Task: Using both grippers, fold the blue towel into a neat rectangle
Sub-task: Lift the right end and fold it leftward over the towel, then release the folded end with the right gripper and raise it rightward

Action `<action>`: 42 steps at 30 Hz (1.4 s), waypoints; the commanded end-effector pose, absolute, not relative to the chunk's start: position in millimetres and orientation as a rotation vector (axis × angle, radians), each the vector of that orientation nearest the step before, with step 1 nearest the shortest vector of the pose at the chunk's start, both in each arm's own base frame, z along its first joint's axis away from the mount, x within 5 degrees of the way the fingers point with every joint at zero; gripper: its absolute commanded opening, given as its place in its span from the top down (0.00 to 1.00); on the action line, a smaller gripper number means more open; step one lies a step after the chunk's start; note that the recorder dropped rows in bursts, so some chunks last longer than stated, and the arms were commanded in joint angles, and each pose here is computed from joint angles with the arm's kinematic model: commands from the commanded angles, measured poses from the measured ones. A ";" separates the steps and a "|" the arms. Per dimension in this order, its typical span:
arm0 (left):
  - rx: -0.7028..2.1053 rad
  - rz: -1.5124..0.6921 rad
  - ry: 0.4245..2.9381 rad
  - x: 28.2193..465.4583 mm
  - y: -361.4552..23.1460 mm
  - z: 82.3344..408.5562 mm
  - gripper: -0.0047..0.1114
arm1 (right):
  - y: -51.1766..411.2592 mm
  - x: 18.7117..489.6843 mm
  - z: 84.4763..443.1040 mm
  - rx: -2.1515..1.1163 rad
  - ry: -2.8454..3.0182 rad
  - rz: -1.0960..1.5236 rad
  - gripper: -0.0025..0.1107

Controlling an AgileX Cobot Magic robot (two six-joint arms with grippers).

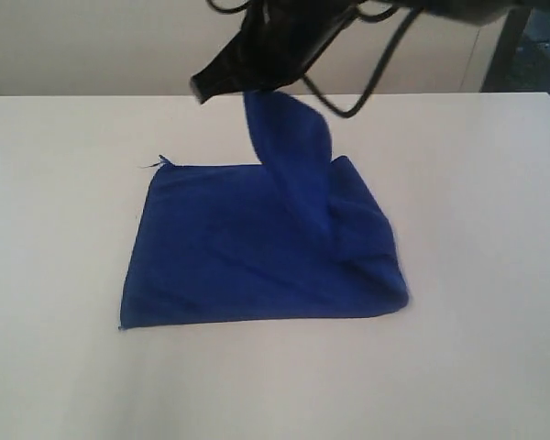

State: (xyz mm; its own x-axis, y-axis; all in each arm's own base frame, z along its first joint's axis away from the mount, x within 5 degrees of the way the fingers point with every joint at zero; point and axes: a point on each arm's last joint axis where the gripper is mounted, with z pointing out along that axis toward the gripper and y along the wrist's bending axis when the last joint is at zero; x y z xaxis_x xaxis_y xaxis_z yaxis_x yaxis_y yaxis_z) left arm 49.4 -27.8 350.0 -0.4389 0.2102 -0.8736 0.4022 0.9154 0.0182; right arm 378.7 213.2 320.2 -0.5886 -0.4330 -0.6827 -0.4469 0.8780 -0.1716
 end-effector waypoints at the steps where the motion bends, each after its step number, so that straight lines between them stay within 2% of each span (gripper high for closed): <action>1: 0.447 -0.241 2.043 48.2 -28.2 348.5 0.96 | 261.6 385.2 280.8 -0.735 2.302 0.095 0.98; 6: 0.447 -0.241 2.043 48.2 -28.2 348.5 0.96 | 292.0 396.1 230.1 -0.801 2.356 0.100 0.98; 8: 0.447 -0.241 2.043 48.2 -28.2 348.5 0.96 | 294.8 400.0 223.2 -0.800 2.375 0.092 0.98; 11: 0.447 -0.241 2.043 48.2 -28.2 348.5 0.96 | 291.6 402.9 239.6 -0.777 2.361 0.085 0.98; 17: 0.447 -0.241 2.043 48.2 -28.2 348.5 0.96 | 285.5 396.4 304.8 -0.717 2.268 0.121 0.98; 20: 0.447 -0.241 2.043 48.2 -28.2 348.5 0.96 | 289.5 394.0 306.9 -0.711 2.268 0.180 0.98; 29: 0.447 -0.241 2.043 48.2 -28.2 348.5 0.96 | 322.8 412.4 202.4 -0.701 2.429 0.308 0.98; 32: 0.447 -0.241 2.043 48.2 -28.2 348.5 0.96 | 330.7 414.5 177.6 -0.678 2.456 0.357 0.98; 42: 0.447 -0.241 2.043 48.2 -28.2 348.5 0.96 | 334.1 414.9 153.1 -0.677 2.505 0.378 0.98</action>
State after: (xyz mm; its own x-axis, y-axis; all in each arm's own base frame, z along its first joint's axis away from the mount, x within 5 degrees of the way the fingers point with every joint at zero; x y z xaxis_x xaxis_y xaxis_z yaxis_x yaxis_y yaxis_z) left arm 49.4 -27.8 350.0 -0.4389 0.2102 -0.8736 0.4022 0.9154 0.0182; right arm 414.8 333.1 153.6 -0.7516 -0.3811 -0.5384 -0.5206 0.8439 0.1295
